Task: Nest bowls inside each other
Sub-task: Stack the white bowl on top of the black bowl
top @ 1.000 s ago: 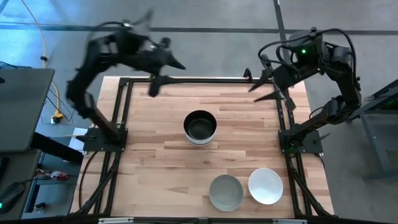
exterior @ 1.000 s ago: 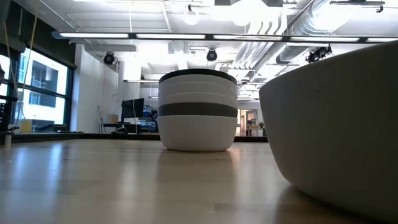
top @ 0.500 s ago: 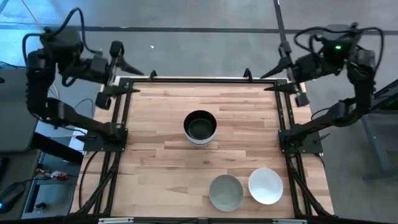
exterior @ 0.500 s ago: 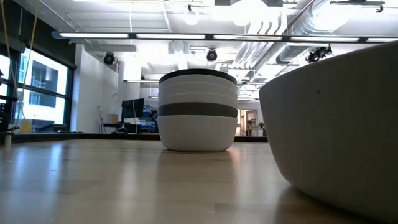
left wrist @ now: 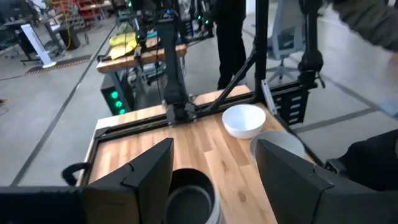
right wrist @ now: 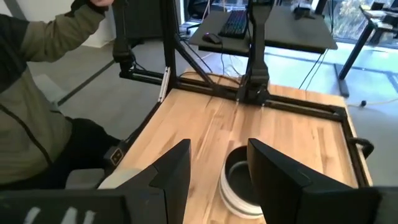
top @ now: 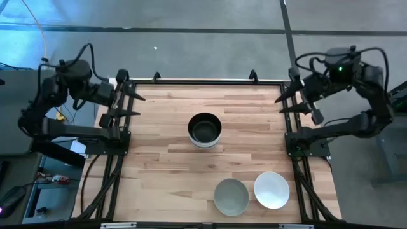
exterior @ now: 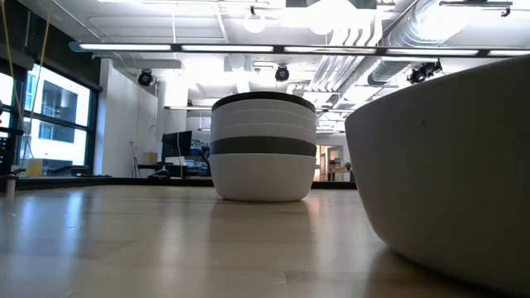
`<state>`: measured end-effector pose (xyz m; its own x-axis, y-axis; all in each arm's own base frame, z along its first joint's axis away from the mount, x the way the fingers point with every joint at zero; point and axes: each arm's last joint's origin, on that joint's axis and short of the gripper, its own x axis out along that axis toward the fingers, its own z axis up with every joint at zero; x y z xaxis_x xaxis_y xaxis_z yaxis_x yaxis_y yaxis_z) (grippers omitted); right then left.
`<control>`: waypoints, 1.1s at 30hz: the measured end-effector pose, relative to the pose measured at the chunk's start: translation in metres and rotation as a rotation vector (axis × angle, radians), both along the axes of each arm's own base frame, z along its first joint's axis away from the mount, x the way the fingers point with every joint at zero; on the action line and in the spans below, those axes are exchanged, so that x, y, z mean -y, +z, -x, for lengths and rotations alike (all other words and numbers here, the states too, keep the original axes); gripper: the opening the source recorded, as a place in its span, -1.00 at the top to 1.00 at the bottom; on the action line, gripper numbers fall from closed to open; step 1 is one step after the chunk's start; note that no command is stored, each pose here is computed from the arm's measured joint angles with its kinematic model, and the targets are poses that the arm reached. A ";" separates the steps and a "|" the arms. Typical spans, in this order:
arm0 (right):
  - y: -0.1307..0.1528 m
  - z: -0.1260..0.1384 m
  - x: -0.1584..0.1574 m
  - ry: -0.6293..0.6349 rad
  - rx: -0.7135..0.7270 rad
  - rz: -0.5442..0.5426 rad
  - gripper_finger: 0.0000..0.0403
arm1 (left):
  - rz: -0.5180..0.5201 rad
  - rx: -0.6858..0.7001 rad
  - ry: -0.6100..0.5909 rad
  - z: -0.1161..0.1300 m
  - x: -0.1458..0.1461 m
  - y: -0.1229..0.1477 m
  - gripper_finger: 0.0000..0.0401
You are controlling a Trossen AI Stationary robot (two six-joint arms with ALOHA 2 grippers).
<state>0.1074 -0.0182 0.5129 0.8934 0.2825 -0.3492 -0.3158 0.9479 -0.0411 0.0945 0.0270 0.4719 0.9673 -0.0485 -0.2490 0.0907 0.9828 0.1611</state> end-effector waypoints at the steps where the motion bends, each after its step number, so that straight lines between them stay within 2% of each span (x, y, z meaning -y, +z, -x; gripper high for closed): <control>1: -0.006 0.001 0.000 -0.002 0.008 -0.003 0.26 | 0.006 0.008 0.002 0.002 0.001 -0.006 -0.08; 8: -0.048 0.013 -0.004 -0.039 0.080 -0.045 0.26 | 0.065 0.054 0.018 0.014 0.006 -0.048 -0.08; 14: -0.095 0.024 -0.006 -0.134 0.025 -0.152 0.26 | 0.090 0.088 0.026 0.016 0.007 -0.083 -0.08; 19: -0.128 0.030 -0.008 -0.186 -0.044 -0.277 0.26 | 0.107 0.118 0.030 0.014 0.006 -0.103 -0.08; 26: -0.163 0.034 -0.010 -0.224 -0.144 -0.469 0.26 | 0.145 0.083 0.038 0.005 0.002 -0.127 -0.08; 33: -0.202 0.026 -0.010 -0.234 -0.325 -0.679 0.26 | 0.150 0.078 0.040 -0.004 -0.002 -0.145 -0.08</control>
